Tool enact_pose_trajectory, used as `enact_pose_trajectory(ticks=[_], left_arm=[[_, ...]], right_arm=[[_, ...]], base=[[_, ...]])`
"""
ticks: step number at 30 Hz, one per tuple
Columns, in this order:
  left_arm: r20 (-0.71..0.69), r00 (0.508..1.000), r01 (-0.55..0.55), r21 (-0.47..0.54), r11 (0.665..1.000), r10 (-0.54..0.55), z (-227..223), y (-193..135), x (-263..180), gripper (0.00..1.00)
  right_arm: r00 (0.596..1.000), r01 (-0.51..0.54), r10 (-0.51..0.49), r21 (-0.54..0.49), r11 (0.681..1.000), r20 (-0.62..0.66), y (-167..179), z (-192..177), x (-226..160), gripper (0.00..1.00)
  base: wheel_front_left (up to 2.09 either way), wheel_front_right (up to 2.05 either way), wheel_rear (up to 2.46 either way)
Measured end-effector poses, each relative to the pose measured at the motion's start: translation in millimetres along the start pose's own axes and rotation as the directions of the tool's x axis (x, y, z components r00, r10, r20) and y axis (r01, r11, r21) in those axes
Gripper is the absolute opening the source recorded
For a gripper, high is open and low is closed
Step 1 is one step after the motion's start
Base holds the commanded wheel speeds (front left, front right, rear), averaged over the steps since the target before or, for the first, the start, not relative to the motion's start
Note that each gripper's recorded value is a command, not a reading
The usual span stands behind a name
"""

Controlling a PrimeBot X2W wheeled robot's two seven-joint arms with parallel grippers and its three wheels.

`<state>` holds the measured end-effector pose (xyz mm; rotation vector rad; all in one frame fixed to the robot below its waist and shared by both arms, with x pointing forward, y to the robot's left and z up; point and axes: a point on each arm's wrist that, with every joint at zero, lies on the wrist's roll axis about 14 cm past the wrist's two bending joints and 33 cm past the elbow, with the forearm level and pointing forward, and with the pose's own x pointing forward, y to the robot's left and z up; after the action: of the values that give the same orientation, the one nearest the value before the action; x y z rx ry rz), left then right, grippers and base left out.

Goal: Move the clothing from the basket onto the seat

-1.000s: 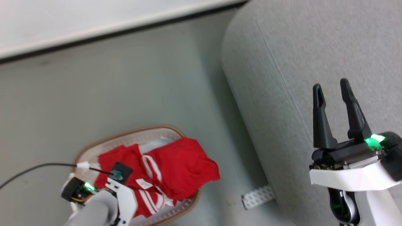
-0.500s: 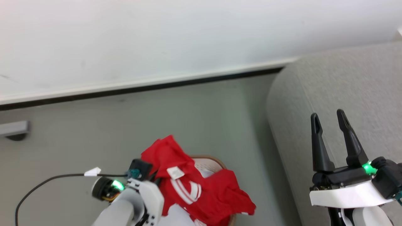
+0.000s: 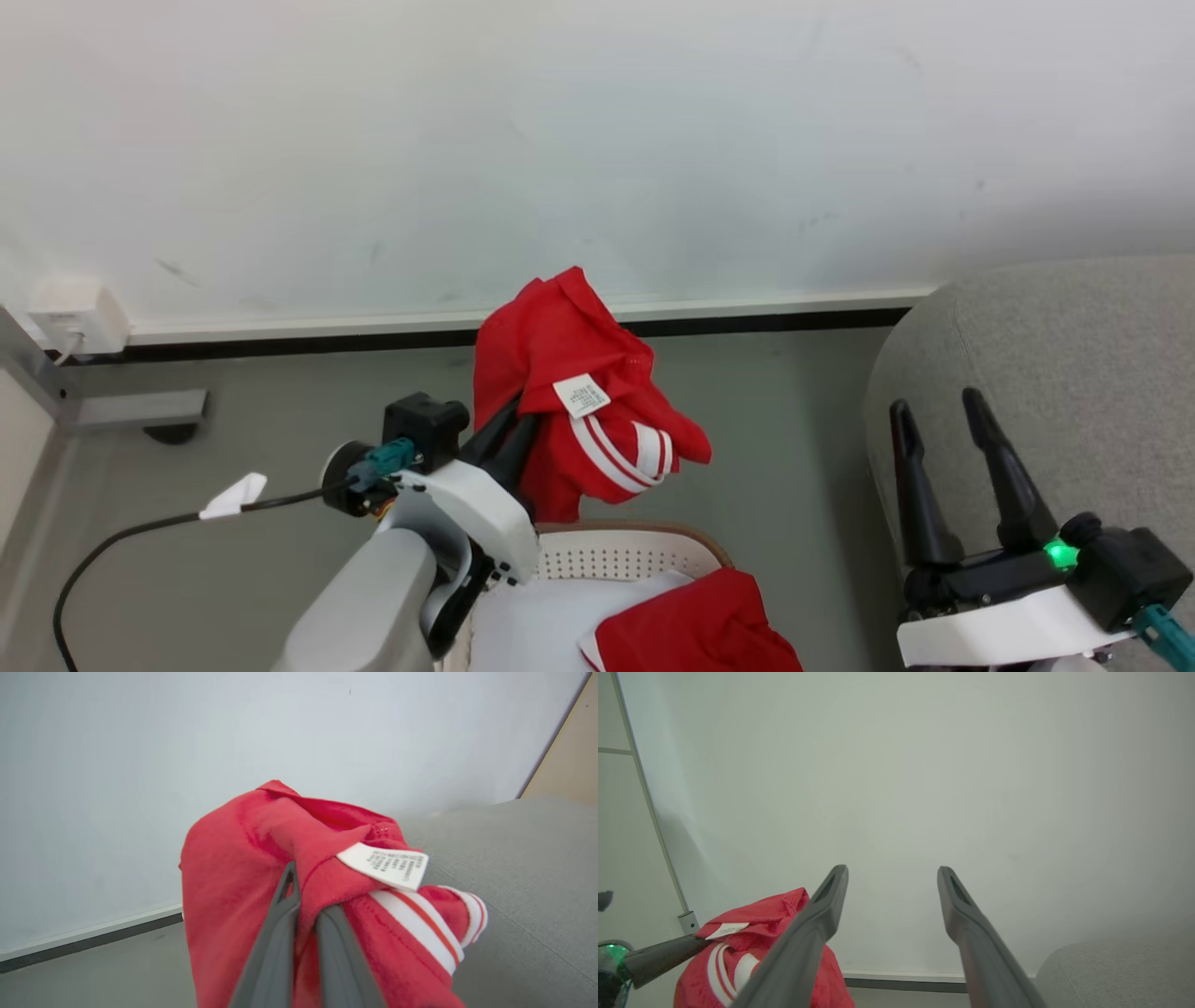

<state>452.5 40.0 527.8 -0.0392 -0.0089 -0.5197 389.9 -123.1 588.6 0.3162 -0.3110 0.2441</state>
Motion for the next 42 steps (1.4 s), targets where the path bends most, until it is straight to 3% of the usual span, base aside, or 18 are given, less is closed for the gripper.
enact_pose_trajectory(ticks=[14, 33, 42], left_arm=[[0.235, 0.972, 0.032, -0.066, 0.997, -0.016, 83, -12, -12, 0.0], [0.243, 0.97, 0.026, -0.113, 0.993, 0.002, 88, -12, -25, 0.0], [0.216, 0.976, 0.049, -0.124, 0.991, -0.022, 77, -22, -25, 0.0]], right_arm=[[0.996, -0.076, 0.077, 0.025, 0.997, -0.037, 29, -9, -11, 1.0], [0.984, -0.145, 0.146, 0.024, 0.989, -0.106, 46, -31, -13, 1.0], [0.931, -0.292, 0.287, 0.013, 0.956, -0.225, 78, -67, -14, 1.0]], base=[[0.0, 0.0, 0.0], [0.0, 0.0, 0.0], [0.0, 0.0, 0.0]])
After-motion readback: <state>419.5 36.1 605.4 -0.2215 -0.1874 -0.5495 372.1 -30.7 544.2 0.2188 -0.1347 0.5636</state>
